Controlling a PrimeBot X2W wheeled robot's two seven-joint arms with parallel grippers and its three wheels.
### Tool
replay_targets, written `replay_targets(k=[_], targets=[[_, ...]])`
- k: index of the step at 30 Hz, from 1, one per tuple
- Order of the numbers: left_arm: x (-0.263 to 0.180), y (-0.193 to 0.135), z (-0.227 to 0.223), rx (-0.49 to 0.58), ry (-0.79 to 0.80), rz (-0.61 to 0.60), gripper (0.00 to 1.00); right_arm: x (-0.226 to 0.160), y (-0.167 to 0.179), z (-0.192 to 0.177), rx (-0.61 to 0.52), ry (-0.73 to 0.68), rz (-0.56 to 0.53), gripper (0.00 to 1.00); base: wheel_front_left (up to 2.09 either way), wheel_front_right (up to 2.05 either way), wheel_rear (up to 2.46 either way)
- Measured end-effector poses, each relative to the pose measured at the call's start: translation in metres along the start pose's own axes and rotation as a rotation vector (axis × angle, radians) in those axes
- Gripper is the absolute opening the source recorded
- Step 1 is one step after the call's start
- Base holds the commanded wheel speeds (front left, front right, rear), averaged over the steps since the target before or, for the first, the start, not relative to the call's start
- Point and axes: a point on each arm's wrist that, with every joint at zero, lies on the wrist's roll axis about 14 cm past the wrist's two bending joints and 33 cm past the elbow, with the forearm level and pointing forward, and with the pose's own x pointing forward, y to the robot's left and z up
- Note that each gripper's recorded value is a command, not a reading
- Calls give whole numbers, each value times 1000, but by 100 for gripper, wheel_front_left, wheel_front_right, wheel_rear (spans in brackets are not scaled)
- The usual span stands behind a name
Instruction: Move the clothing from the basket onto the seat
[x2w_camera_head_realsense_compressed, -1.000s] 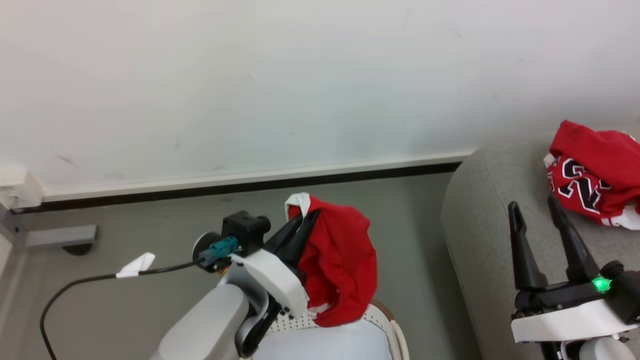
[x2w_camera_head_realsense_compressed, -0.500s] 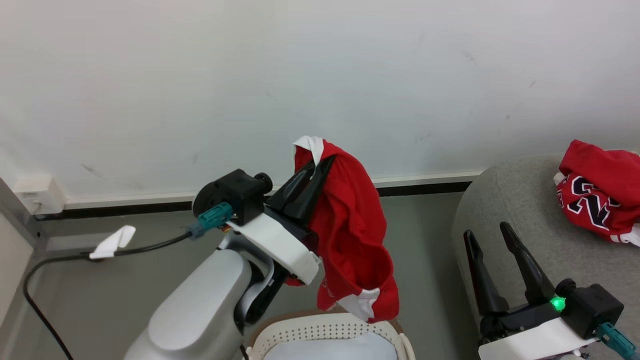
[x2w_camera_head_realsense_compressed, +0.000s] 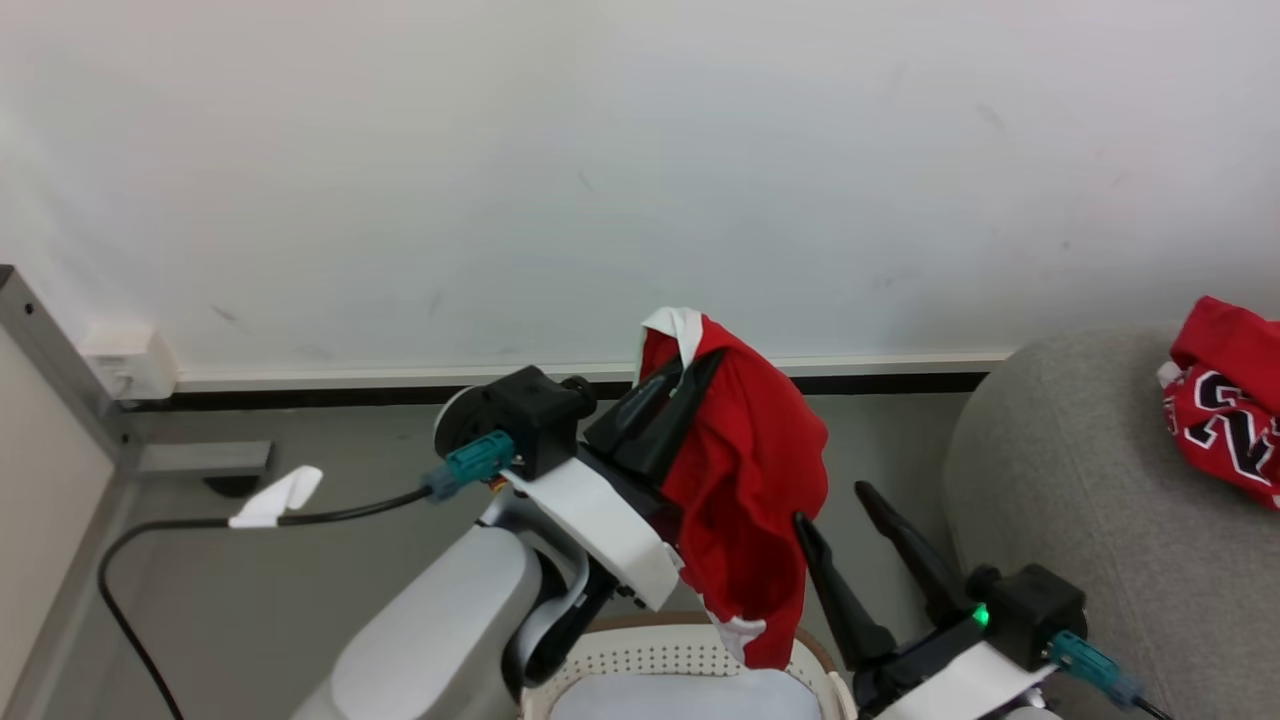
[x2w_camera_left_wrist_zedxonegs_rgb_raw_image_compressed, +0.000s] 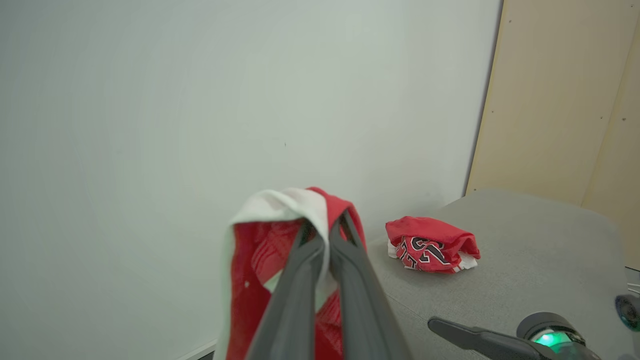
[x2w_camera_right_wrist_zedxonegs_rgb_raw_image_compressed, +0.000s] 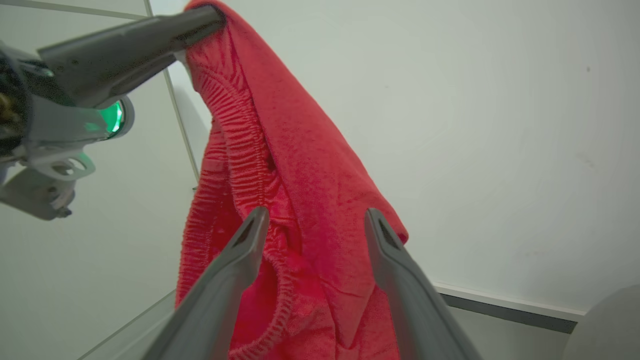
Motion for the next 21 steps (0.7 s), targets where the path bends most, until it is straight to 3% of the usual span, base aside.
replay_targets(k=[10, 20, 21], targets=[[-16, -4, -6, -4, 36, 15, 0, 29, 43, -52, -18, 195, 173, 100, 0, 0, 0], [-35, -2, -4, 5, 57, 44, 0, 53, 66, -66, -49, 253, 254, 100, 0, 0, 0], [-36, -1, -4, 5, 57, 49, 0, 55, 68, -65, -50, 250, 260, 47, 0, 0, 0]])
